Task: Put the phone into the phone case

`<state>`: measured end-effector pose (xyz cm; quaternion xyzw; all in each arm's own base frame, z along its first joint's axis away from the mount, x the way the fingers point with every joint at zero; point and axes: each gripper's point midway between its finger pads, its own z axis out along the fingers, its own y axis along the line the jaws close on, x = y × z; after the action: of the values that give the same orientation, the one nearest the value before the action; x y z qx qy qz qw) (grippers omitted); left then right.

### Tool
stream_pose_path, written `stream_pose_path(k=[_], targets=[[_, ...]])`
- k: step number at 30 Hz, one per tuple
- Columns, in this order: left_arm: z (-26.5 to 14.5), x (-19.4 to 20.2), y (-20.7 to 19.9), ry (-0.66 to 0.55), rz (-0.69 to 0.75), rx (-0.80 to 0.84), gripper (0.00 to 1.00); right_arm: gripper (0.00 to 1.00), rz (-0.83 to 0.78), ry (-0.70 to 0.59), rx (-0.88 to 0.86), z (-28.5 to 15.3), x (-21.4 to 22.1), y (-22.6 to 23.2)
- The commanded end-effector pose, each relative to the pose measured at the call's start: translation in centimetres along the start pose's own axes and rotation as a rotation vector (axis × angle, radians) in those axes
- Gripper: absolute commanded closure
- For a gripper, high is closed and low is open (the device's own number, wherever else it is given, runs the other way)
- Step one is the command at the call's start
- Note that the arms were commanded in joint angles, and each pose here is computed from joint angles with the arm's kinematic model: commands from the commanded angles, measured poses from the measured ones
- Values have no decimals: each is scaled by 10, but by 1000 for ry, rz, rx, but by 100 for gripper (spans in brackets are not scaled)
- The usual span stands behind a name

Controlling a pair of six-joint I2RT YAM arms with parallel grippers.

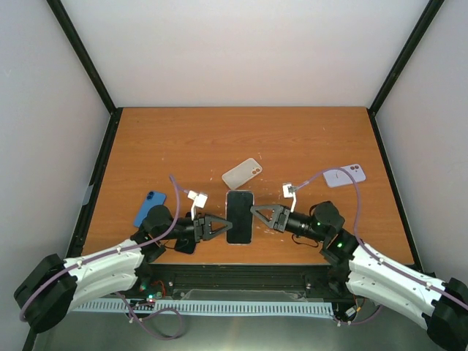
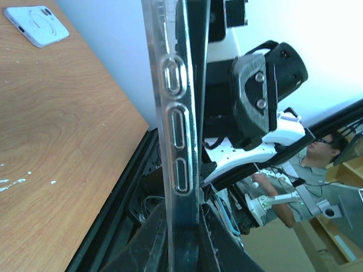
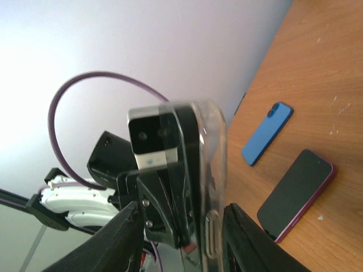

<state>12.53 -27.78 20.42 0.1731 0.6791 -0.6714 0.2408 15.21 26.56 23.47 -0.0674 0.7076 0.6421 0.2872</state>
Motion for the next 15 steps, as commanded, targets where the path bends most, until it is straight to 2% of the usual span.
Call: stream_pose_path(k=[1, 15], targets=[[-1, -2, -22, 27, 139, 69, 88, 62, -5, -74, 33, -5, -19, 10], [-3, 10, -29, 85, 161, 117, 88, 64, -6, -41, 12, 4, -18, 14]])
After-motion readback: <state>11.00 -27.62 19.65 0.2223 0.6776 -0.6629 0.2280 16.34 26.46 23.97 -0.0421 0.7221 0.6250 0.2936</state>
